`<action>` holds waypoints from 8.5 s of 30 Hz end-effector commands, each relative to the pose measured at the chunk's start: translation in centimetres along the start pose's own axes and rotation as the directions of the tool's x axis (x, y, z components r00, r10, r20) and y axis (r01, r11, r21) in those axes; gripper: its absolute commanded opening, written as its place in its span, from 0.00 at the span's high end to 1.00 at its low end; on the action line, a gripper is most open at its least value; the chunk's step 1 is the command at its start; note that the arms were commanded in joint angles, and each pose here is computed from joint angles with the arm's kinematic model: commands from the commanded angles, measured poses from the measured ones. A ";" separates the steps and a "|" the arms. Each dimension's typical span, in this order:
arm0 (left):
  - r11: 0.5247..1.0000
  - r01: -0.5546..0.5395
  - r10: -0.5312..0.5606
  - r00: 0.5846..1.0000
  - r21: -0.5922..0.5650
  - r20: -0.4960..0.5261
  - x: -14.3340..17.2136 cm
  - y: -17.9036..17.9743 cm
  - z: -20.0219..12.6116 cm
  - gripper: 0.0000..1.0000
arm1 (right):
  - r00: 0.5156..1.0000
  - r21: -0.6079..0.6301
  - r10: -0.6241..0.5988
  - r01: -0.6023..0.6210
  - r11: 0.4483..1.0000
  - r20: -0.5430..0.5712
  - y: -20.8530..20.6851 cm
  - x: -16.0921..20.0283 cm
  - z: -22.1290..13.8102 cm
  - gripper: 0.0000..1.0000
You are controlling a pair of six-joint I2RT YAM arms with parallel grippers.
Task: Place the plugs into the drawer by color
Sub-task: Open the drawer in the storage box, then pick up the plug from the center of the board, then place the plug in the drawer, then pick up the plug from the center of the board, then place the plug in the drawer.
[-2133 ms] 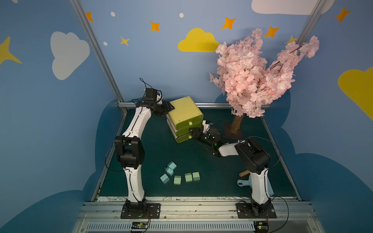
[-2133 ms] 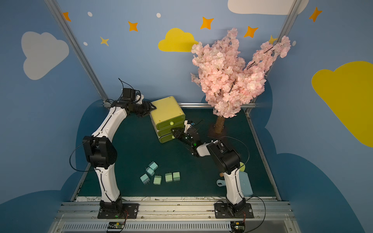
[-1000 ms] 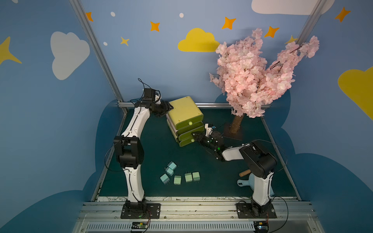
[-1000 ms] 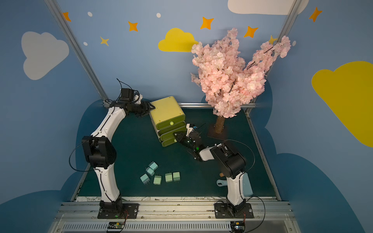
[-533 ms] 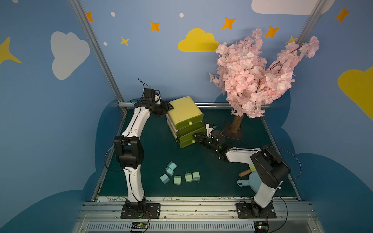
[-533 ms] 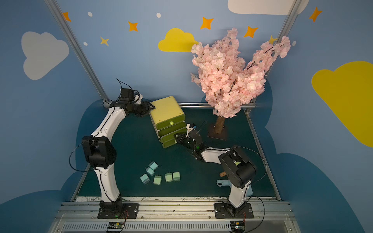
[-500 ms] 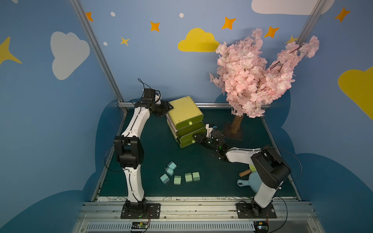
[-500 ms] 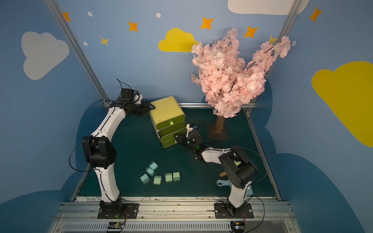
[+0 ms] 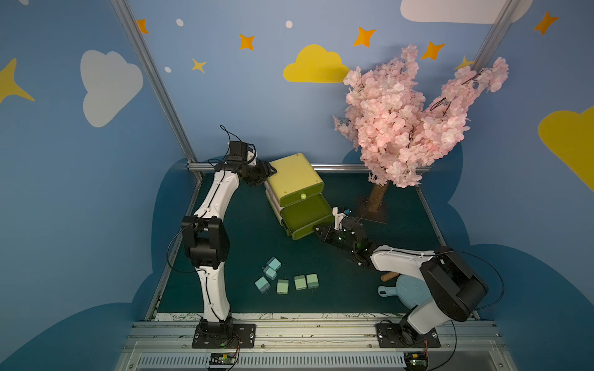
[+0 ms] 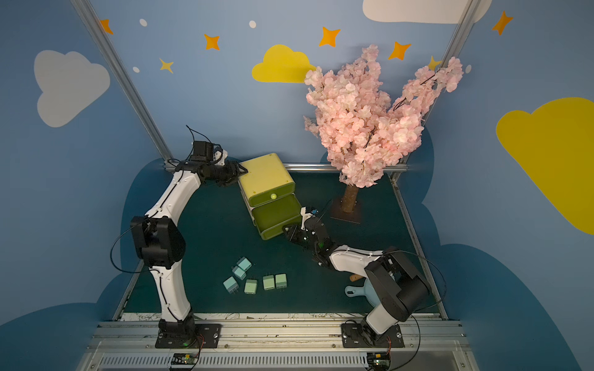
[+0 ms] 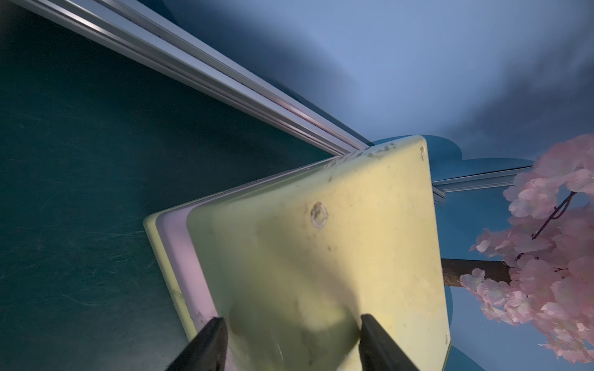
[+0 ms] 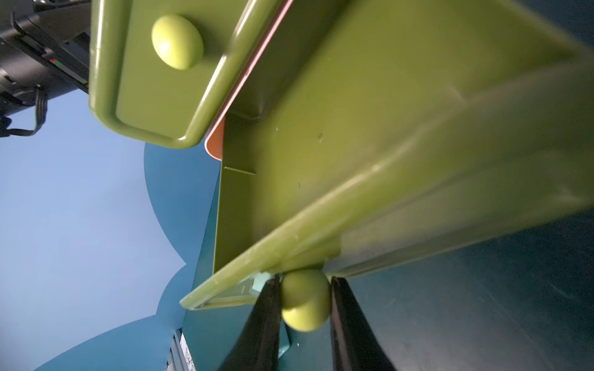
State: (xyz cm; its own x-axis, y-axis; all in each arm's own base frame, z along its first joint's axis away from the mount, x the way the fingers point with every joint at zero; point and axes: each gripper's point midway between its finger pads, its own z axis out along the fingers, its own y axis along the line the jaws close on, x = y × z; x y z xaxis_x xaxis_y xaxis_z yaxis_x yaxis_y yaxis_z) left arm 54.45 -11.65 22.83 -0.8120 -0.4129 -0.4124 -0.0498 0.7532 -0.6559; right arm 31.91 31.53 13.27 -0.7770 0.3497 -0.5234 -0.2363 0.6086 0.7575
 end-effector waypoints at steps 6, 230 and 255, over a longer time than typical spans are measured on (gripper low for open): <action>0.997 0.016 -0.021 0.997 -0.077 -0.069 2.3 2.0 1.7 0.33 | 0.997 0.066 -0.056 0.060 0.996 -0.054 -1.9 1.7 -1.1 0.83; 0.996 0.002 -0.010 0.997 -0.095 -0.077 2.0 2.8 1.1 0.31 | 0.547 0.083 -0.720 0.817 0.571 -0.426 10.6 0.6 1.9 0.62; 0.993 -0.003 -0.006 0.997 -0.119 -0.072 1.8 3.3 1.0 0.30 | 0.669 0.248 -0.545 0.717 0.651 -0.505 1.7 -3.9 7.5 0.60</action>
State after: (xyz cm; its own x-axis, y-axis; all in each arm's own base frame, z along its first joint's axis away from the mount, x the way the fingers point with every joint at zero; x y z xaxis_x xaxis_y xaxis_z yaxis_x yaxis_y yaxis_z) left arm 54.20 -11.51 22.74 -0.8173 -0.3856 -0.4282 -0.0367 0.7764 -0.6292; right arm 38.10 36.43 13.64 -0.6686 -0.4846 -0.5641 -0.5902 0.8072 0.0061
